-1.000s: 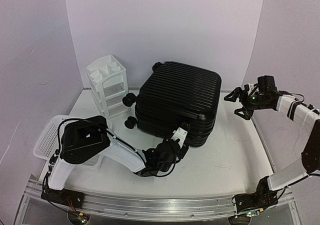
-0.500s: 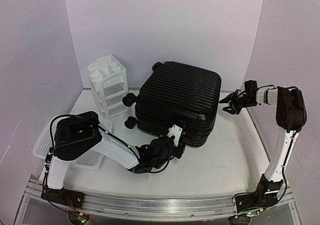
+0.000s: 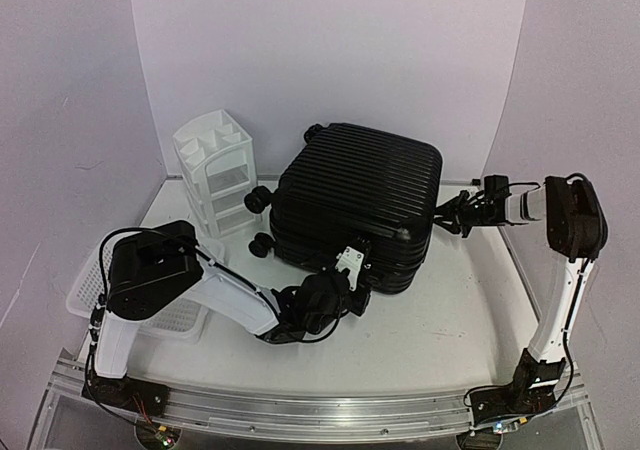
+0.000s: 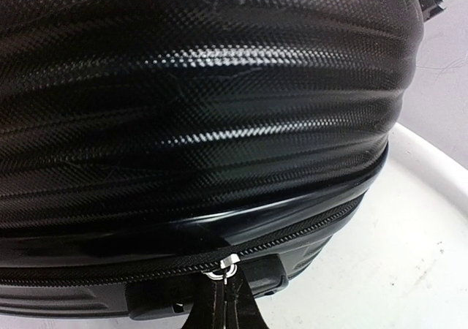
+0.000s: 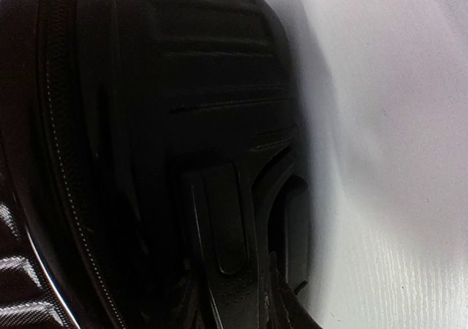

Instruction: Open, take out, and arrange the luggage

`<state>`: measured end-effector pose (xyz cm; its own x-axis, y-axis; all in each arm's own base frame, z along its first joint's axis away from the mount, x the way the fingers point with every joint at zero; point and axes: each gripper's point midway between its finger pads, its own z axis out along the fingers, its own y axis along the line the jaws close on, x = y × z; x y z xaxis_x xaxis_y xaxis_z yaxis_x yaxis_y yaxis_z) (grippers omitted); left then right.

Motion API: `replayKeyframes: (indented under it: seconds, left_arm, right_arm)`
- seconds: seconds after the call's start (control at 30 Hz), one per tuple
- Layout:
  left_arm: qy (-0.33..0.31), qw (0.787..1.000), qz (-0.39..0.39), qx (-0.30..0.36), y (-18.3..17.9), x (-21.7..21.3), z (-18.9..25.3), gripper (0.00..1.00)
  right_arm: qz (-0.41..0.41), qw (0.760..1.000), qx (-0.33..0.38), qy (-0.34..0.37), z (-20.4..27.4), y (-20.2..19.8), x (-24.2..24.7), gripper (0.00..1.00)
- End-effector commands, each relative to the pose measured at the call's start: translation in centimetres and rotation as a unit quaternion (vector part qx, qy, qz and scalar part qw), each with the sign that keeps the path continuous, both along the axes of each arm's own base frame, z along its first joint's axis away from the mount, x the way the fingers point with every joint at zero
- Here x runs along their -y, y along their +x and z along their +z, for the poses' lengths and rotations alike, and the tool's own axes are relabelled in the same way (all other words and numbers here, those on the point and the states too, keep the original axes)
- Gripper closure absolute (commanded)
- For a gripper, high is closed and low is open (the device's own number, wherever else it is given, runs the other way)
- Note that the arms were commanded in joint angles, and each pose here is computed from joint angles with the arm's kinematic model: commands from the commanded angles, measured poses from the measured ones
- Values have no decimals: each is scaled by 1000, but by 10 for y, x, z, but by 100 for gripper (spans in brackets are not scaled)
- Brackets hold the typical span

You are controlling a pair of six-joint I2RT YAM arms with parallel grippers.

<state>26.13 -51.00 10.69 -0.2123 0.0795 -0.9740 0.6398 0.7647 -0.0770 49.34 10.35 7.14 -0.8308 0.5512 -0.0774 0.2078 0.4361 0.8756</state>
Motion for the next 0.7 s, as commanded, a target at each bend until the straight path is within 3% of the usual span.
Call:
replayKeyframes:
  seconds: [0.0,0.17,0.33,0.53,0.67]
  left_arm:
    - [-7,999,-30,-21,-10,11,11,100]
    - [-11,999,-32,-29,-9,11,11,100]
    - [-29,998,-30,-57,-4,8,11,100]
    - [-45,995,-34,-83,13,11,12,100]
    - [-42,995,-52,-75,11,18,19,100]
  right_arm:
    - [29,999,19,29,-1,-9,-23,71]
    - [34,997,24,66,-3,-14,-32,72]
    - [26,996,31,80,-6,-17,-32,100]
    - [-32,998,44,27,-5,-36,-15,100]
    - [-22,999,40,10,-9,-52,-14,100]
